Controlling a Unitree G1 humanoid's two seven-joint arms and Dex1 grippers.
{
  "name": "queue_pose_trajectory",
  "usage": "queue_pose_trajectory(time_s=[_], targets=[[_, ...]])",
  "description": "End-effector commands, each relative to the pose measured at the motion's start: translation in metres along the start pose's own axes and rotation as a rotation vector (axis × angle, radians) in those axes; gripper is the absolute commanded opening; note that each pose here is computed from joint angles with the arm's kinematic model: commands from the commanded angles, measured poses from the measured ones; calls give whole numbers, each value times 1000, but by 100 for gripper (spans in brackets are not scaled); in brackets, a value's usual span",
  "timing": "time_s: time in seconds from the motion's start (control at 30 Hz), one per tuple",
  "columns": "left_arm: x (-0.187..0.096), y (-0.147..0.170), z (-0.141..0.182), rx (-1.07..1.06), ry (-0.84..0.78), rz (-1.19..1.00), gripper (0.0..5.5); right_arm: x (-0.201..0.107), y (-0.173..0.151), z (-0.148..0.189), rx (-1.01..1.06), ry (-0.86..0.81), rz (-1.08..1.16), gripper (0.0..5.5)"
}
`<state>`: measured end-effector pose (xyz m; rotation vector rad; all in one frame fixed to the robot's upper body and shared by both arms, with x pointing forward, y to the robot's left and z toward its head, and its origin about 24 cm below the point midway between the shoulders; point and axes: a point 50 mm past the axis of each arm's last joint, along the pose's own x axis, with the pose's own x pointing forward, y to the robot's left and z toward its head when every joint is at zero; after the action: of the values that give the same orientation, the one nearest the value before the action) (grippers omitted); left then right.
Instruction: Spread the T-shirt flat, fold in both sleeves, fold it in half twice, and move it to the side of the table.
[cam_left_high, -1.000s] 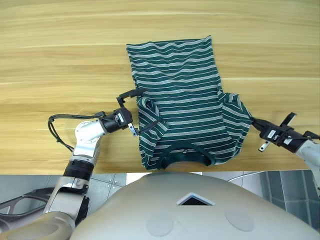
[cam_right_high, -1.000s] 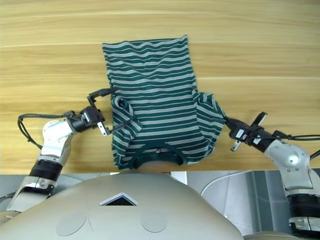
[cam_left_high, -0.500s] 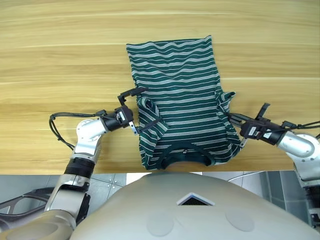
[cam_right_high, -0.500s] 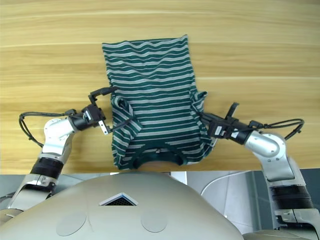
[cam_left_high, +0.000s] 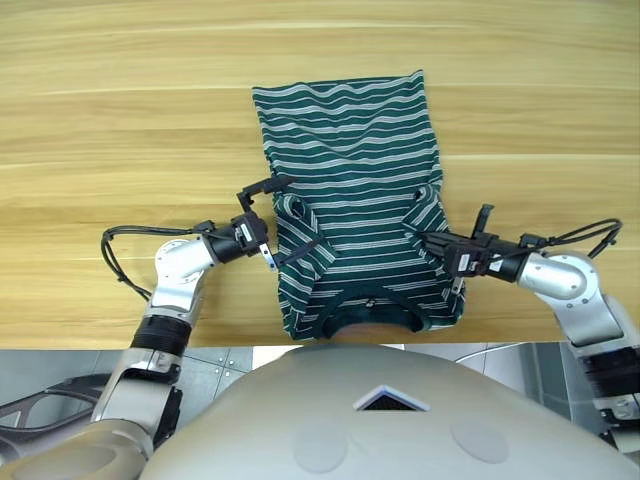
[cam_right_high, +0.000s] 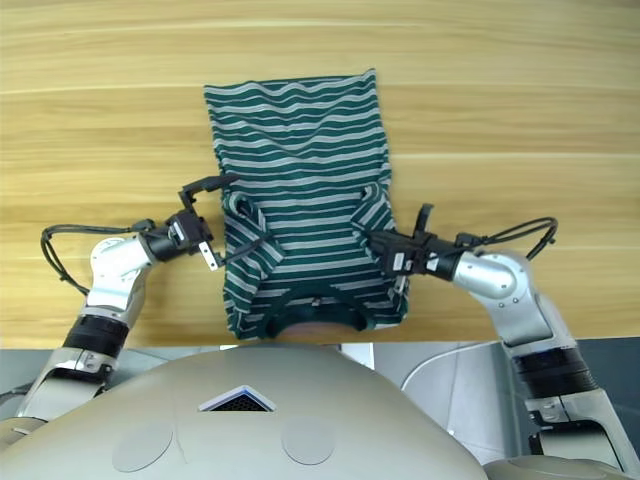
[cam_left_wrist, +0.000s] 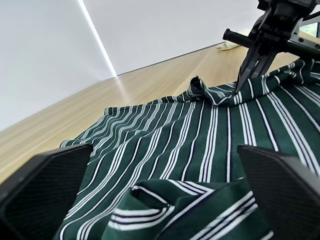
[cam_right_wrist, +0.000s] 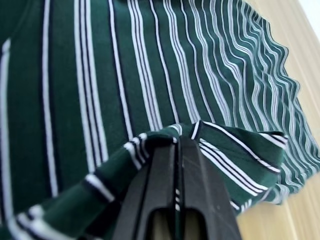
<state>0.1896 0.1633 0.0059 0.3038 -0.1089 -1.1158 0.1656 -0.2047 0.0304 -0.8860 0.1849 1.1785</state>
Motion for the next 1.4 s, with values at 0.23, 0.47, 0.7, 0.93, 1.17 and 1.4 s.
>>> queue_pose_trajectory(time_s=[0.23,0.47,0.7,0.93,1.17,1.4], targets=[[1,-1,0,3,4,-19,540,9,0,2,4,29,24,2],[2,-3,0,-1,1,-23,540,13,-10,4,54,11,-51,113],[3,-3,0,-4,0,-27,540,11,-9,7,58,-9,-43,245],[4,-3,0,-4,-3,-28,540,3,-6,14,50,-50,-2,362],[4,-3,0,-2,1,-35,540,-42,-33,14,60,-66,-176,487],[6,-5,1,-4,-5,-38,540,-70,-18,-10,141,40,-192,536]])
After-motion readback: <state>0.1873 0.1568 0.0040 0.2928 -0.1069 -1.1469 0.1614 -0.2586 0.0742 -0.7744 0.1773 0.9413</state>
